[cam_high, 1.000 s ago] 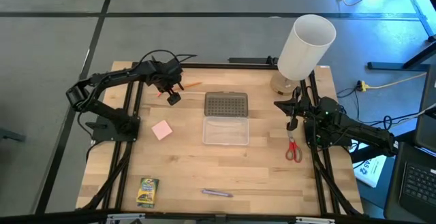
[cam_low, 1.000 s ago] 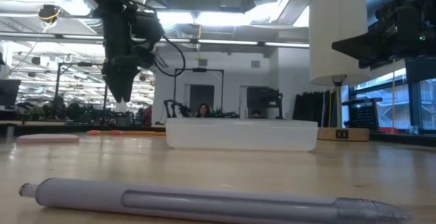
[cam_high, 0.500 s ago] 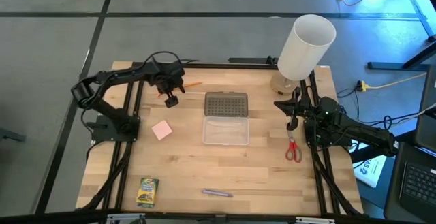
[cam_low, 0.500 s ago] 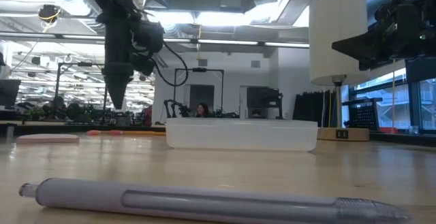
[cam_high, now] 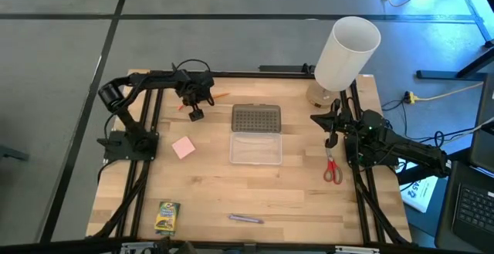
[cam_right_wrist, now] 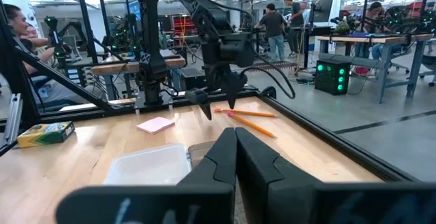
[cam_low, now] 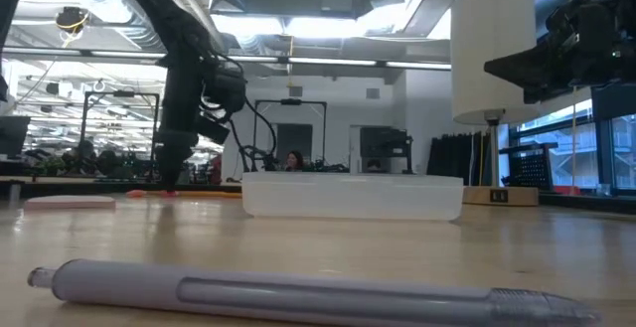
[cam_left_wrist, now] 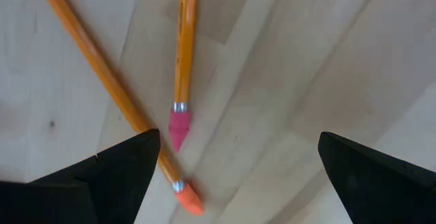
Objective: Pack school essentials
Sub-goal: Put the right orange pencil into the supply box
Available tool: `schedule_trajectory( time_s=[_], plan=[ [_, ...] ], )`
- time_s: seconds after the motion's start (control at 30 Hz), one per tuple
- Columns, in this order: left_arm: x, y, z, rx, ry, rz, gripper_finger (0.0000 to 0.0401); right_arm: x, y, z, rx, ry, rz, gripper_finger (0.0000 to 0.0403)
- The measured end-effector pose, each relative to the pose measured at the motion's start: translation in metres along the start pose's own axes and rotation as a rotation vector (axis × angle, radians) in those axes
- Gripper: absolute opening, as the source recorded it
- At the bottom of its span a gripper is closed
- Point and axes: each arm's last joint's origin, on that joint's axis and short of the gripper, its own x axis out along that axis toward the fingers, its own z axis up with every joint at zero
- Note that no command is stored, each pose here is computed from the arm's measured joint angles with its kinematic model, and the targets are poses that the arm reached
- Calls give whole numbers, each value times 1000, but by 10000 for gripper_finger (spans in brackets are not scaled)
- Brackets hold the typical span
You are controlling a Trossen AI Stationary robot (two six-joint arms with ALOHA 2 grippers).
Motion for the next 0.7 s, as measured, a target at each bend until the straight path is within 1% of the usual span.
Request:
schedule_trajectory(
  time_s=[0.13,0.37,0.53,0.7],
  plan=[
    [2,1,4,7,-29,-2,394,0,0,0,-1,0,0,7],
    [14,8,3,-8,9,-47,394,0,0,-1,-3,6,-1,7],
    [17,16,0,-42,9,-113,394,0,0,-1,-2,8,-1,7],
    [18,20,-1,-54,9,-109,394,0,0,-1,-2,11,-1,7]
  ],
)
